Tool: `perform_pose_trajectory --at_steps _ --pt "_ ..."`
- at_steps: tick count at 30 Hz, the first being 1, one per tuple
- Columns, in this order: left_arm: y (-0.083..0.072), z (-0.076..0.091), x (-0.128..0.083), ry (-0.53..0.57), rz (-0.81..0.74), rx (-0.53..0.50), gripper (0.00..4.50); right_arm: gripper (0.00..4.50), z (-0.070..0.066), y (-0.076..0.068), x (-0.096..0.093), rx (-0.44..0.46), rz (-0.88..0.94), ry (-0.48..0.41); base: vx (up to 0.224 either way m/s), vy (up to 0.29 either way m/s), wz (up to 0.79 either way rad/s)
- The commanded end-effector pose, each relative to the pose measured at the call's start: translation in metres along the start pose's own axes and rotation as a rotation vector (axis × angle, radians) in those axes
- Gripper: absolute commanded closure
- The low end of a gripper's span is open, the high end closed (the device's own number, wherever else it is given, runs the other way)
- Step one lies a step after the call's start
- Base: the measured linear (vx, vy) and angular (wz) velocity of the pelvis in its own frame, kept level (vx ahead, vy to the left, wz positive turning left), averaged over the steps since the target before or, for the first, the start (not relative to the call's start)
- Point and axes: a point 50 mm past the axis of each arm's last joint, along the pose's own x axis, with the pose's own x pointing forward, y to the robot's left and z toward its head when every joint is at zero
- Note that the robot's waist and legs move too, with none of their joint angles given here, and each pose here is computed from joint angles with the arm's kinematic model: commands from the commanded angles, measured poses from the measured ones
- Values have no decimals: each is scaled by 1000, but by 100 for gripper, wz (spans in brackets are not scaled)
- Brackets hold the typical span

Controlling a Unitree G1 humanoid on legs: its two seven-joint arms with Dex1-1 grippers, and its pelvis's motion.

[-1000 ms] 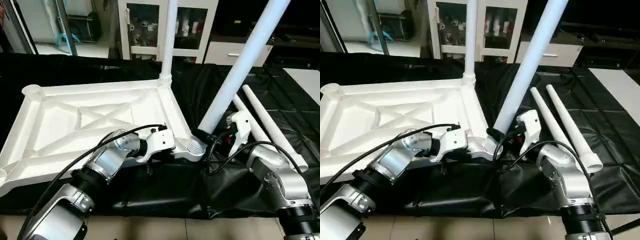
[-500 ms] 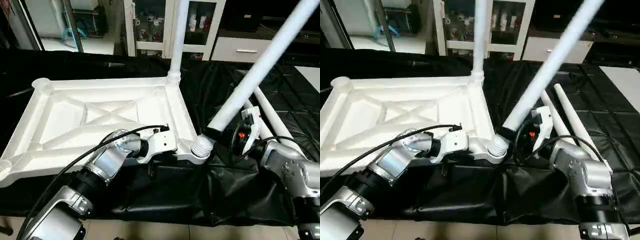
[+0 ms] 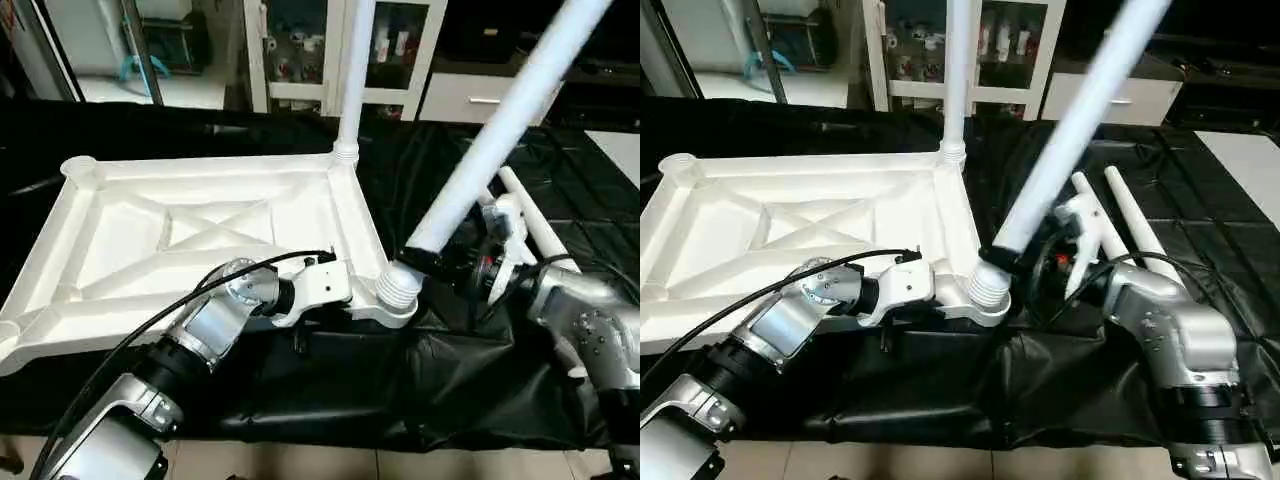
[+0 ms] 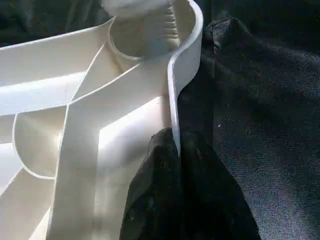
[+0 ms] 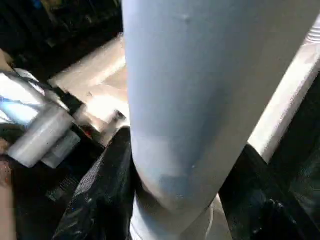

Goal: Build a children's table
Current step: Insert table leg to table base

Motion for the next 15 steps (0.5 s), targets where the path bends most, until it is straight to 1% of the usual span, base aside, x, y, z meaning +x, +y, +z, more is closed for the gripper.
perform_pose_trajectory --at_steps 1,2,7,15 --pt "-12 -21 5 111 -48 -23 450 264 4 -4 0 -66 -32 21 0 0 0" --pt "-12 -21 5 111 -47 -22 450 264 0 -5 1 -77 -41 46 0 0 0" --pt "-11 -20 5 111 -46 -21 450 264 -6 -9 3 -78 -56 74 0 0 0" --pt "-11 -21 5 115 -45 -23 450 264 -9 -13 11 -97 -45 102 0 0 0"
